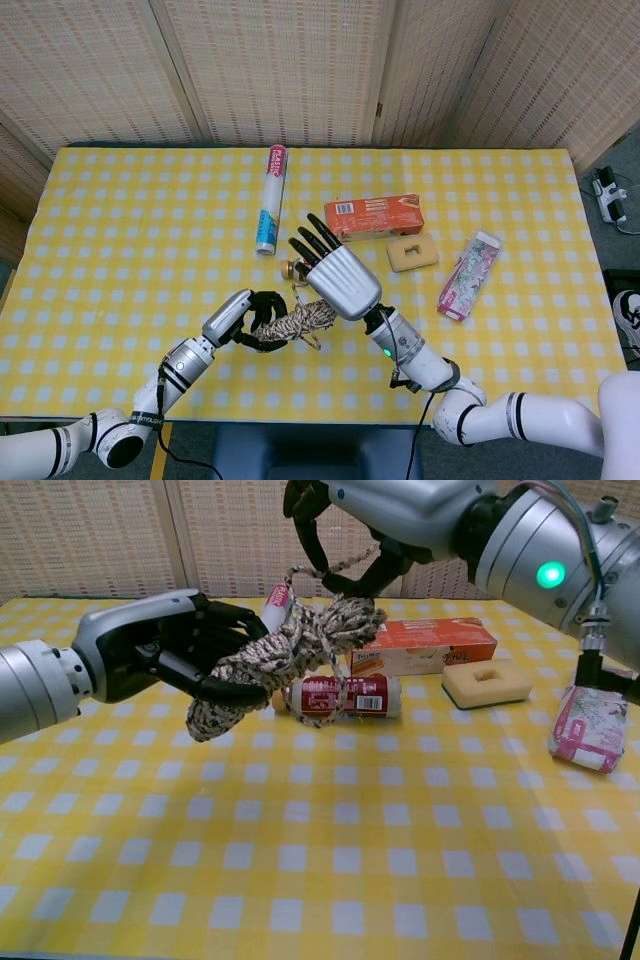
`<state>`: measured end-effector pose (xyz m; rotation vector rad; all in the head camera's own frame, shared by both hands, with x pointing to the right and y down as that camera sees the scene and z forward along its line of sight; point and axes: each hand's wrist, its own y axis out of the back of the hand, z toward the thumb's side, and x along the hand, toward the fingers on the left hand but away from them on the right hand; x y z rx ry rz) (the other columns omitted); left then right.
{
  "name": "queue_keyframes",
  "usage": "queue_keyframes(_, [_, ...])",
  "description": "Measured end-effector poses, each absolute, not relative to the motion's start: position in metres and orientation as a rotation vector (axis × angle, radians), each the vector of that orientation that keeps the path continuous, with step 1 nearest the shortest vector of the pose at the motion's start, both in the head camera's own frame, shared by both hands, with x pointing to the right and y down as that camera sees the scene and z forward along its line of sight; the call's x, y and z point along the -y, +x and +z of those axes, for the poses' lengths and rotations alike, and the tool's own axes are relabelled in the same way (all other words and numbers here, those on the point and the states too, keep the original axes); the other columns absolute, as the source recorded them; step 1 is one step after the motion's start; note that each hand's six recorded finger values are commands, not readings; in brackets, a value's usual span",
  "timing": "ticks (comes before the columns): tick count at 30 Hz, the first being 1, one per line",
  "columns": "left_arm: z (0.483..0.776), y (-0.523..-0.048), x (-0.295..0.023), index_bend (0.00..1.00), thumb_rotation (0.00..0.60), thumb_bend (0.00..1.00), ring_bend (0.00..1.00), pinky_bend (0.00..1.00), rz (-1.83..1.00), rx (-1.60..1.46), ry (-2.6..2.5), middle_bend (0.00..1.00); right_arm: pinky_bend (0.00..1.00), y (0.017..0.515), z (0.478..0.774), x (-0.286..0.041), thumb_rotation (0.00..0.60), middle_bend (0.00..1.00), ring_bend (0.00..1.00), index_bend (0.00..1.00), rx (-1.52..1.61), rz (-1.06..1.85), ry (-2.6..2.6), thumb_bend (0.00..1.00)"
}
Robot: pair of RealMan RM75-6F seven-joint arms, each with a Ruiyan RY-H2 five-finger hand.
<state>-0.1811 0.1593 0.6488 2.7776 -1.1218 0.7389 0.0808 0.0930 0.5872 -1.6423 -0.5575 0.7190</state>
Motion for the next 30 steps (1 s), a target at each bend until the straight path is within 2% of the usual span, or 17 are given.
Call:
queue_keyframes(14, [0.621,-0.173,-0.155,0.77,0.6,0.47,0.71,0.77,0.363,0.987,2.634,0.73,0.03,0.108,0.614,-0.09,0.6,0.25,0.14,0.69,0.584,0.726,-1.72,0.45])
queue_keyframes(30, [0.611,-0.19,-0.134,0.77,0.6,0.47,0.71,0.77,0.282,1.124,2.552,0.73,0.03,0.124,0.637,-0.122,0.6,0.25,0.14,0.69,0.49,0.729,-1.725,0.45])
